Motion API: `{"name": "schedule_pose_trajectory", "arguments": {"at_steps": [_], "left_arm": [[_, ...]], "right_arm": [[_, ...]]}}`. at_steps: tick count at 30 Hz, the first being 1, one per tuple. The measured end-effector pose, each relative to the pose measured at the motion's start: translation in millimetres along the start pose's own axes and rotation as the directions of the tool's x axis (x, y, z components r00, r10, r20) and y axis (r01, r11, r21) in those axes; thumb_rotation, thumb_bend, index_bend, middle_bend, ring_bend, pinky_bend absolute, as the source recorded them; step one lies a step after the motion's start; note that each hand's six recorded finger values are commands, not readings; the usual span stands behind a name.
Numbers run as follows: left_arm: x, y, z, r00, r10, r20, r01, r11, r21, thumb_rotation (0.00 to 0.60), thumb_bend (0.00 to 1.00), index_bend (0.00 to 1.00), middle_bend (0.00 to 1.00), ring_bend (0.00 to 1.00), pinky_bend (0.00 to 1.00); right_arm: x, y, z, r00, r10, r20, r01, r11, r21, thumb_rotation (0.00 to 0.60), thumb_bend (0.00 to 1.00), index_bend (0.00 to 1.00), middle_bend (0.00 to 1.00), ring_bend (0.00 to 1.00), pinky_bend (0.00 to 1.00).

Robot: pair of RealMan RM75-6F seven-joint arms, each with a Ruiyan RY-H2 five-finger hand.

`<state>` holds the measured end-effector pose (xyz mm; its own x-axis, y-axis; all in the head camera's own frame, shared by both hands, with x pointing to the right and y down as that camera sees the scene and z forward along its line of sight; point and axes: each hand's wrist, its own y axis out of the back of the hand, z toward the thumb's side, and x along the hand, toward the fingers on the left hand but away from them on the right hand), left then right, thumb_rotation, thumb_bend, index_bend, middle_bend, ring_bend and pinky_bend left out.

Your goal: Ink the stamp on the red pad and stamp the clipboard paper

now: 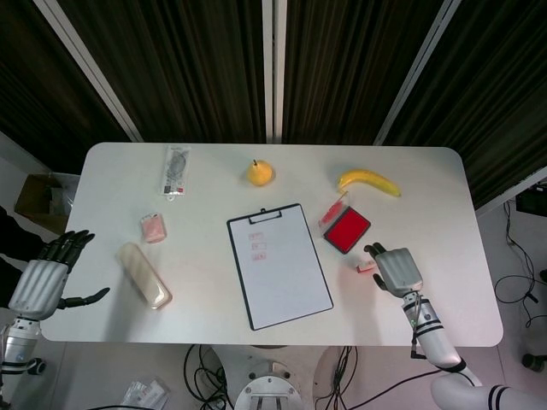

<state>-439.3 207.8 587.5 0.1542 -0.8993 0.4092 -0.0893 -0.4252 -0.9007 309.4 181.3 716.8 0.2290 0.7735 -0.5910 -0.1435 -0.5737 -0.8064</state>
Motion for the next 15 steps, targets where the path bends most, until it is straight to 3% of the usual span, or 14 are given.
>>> {"name": "schedule_pose_trajectory", "arguments": {"at_steps": [15], "left_arm": [[1.3,-1.2,-2.0,1.000,-0.007,-0.007,0.007,1.000,0.003,0.297,0.11,0.11,0.10,0.09,0.19]], "right_arm": [[-12.9,-13.0,12.4,1.000,0.011,0.012,-0.011,1.000,0.000,0.600,0.23,0.38,0.38,0.82,0.90]]}}
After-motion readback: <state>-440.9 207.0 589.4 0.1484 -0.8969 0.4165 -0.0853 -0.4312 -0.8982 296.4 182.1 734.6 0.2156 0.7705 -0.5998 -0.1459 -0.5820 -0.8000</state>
